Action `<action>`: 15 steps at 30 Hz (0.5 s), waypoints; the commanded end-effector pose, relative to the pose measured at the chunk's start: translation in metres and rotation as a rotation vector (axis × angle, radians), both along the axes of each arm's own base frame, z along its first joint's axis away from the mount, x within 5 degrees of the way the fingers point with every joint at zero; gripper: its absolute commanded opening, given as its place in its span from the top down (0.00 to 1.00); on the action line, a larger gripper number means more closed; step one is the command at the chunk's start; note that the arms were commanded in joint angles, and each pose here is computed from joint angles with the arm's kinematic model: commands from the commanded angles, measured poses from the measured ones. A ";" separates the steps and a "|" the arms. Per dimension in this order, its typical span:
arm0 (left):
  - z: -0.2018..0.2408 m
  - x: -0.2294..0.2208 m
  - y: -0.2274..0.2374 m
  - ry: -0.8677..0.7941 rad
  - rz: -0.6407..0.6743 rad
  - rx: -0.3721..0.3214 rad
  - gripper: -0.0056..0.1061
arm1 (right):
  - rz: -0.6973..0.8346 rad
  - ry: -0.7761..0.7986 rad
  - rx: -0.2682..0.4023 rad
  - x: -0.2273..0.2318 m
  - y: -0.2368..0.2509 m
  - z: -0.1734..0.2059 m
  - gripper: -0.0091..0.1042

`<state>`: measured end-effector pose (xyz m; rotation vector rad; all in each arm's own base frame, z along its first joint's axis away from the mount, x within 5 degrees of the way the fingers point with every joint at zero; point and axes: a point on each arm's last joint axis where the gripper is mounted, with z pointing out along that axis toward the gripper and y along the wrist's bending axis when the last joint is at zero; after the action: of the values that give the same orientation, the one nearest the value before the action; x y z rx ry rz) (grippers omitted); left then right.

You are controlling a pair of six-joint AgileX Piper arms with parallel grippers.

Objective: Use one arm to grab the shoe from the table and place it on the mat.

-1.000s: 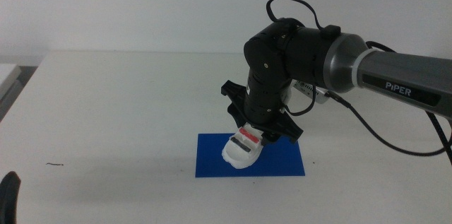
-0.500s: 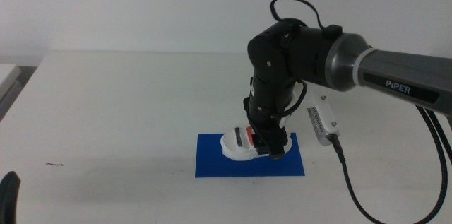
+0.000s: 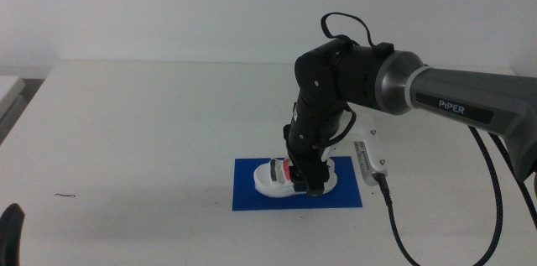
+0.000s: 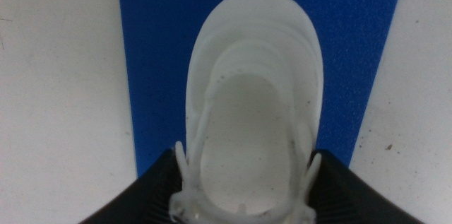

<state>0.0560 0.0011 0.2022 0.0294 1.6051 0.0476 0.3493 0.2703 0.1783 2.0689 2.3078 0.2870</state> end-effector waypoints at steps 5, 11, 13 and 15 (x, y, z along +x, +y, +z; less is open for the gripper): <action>0.001 0.000 0.000 -0.006 0.001 -0.007 0.11 | -0.040 -0.006 0.026 0.005 -0.001 -0.003 0.72; 0.001 0.000 0.000 -0.006 0.001 -0.007 0.11 | -0.051 0.006 0.050 0.004 0.001 -0.002 0.34; 0.001 0.000 0.000 -0.006 0.001 -0.007 0.11 | -0.051 0.010 0.052 0.003 0.001 -0.002 0.18; 0.001 0.000 0.000 -0.006 0.001 -0.007 0.11 | -0.048 0.011 0.054 0.002 0.000 0.003 0.10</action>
<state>0.0560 0.0011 0.2022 0.0294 1.6051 0.0476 0.3502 0.2746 0.1757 2.1209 2.3050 0.3415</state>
